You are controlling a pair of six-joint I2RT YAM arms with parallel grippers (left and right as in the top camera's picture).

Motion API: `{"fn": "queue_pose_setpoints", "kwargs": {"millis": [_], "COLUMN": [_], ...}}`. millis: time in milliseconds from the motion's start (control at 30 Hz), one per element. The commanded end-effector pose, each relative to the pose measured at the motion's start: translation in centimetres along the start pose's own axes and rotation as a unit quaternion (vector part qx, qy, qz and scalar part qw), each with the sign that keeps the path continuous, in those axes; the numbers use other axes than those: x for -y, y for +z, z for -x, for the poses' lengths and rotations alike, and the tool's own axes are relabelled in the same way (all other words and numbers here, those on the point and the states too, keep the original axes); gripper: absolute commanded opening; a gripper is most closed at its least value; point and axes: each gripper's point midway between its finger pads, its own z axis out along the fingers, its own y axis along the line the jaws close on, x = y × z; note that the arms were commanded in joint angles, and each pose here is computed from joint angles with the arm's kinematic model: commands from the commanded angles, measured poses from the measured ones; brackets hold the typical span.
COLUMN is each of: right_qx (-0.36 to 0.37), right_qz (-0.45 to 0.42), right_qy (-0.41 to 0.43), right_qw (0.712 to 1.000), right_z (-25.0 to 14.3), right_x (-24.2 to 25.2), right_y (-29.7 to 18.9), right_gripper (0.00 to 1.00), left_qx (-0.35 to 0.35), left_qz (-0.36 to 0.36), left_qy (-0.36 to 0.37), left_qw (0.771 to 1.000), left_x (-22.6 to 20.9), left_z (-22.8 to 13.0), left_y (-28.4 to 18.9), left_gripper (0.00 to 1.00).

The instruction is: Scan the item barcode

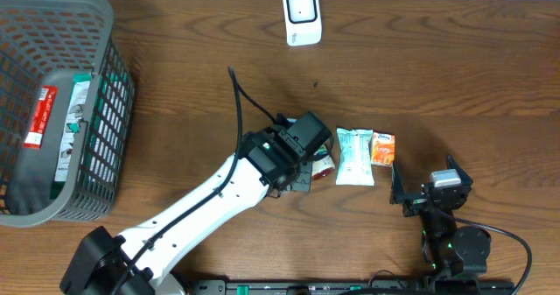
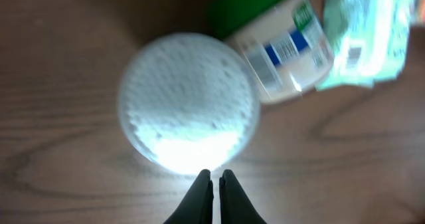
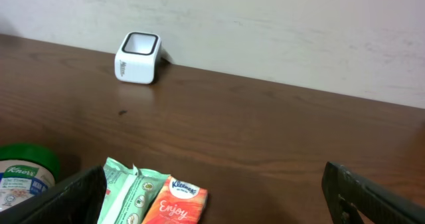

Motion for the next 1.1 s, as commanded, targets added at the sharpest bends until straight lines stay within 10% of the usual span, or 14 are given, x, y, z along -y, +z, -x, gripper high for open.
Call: {"fn": "queue_pose_setpoints", "kwargs": {"millis": [0, 400, 1067], "right_qx": [-0.001, -0.001, -0.001], "right_qz": [0.005, 0.005, 0.005], "right_qy": [0.007, 0.007, 0.007], "right_qw": [1.0, 1.0, 1.0], "right_z": [-0.1, -0.1, -0.1], "right_x": [-0.2, -0.2, -0.2], "right_y": [0.0, 0.0, 0.0], "right_gripper": [0.99, 0.99, 0.99], "left_qx": [-0.037, -0.048, 0.047], "left_qz": [-0.012, 0.018, 0.254], "left_qy": [0.03, 0.096, 0.096], "left_qw": [0.999, 0.994, 0.961], "left_x": [0.7, 2.8, -5.6], "left_z": [-1.9, -4.6, 0.3], "left_y": [0.4, 1.9, 2.6], "left_gripper": [0.07, 0.07, 0.07]}}
